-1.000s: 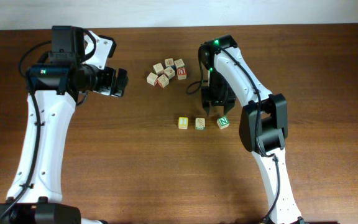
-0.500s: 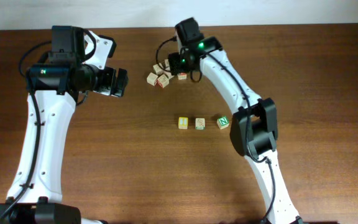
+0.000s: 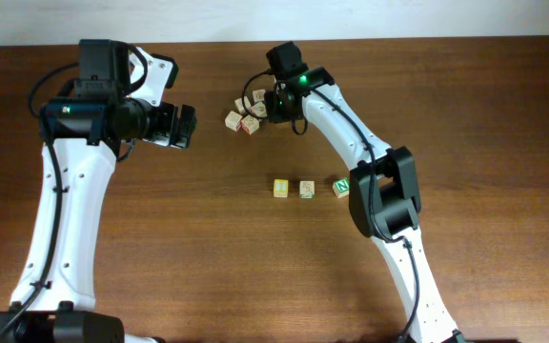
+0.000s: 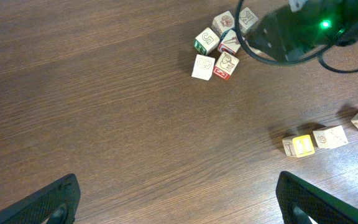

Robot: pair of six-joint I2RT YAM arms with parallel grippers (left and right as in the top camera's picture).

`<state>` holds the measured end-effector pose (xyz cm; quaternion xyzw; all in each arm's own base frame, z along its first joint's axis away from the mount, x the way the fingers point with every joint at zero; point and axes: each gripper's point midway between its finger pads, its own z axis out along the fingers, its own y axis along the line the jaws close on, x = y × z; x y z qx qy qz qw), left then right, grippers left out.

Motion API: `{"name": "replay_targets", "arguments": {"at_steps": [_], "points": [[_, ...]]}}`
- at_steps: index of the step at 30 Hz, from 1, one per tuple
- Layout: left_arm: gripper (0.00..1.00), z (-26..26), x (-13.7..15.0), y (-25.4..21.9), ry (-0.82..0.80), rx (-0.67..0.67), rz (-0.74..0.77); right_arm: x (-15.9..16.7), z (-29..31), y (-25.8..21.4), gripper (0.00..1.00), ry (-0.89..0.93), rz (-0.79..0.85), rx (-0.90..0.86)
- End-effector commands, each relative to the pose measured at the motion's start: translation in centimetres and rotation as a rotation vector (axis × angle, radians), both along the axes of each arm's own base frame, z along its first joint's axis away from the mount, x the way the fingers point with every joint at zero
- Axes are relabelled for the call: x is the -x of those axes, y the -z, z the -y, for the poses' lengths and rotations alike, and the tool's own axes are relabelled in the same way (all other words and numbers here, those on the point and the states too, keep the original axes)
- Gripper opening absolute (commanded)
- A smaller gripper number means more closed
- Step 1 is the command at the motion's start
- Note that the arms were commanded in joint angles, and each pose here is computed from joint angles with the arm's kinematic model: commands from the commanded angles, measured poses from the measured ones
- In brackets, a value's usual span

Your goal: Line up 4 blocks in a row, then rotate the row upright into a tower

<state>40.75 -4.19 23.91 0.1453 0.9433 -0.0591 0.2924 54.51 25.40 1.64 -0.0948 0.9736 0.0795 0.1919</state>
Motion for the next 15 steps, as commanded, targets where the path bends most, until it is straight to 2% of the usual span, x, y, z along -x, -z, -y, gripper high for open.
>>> {"name": "replay_targets", "arguments": {"at_steps": [1, 4, 5, 7, 10, 13, 15], "points": [[0.99, 0.2, -0.3, -0.7, 0.012, 0.005, 0.020, 3.4, -2.1, -3.3, 0.21, -0.044, -0.111, -0.128], [0.99, 0.2, -0.3, -0.7, 0.013, 0.005, 0.020, 9.9, -5.4, -3.5, 0.21, -0.077, -0.337, -0.192], [0.99, 0.2, -0.3, -0.7, 0.013, 0.005, 0.020, 12.0, -6.4, -3.2, 0.21, -0.089, -0.387, -0.163], [0.99, 0.2, -0.3, -0.7, 0.013, 0.005, 0.020, 14.3, -8.1, -3.0, 0.22, -0.097, -0.412, -0.119], [0.99, 0.2, -0.3, -0.7, 0.012, 0.005, 0.020, 15.5, -6.3, -2.0, 0.22, 0.056, -0.371, 0.099], [0.99, 0.2, -0.3, -0.7, 0.012, 0.005, 0.020, 16.4, -5.0, -1.7, 0.24, 0.086, -0.402, 0.158], [0.99, 0.2, -0.3, -0.7, 0.013, 0.005, 0.020, 16.8, -4.7, -1.3, 0.31, 0.089, -0.417, 0.172]]}}
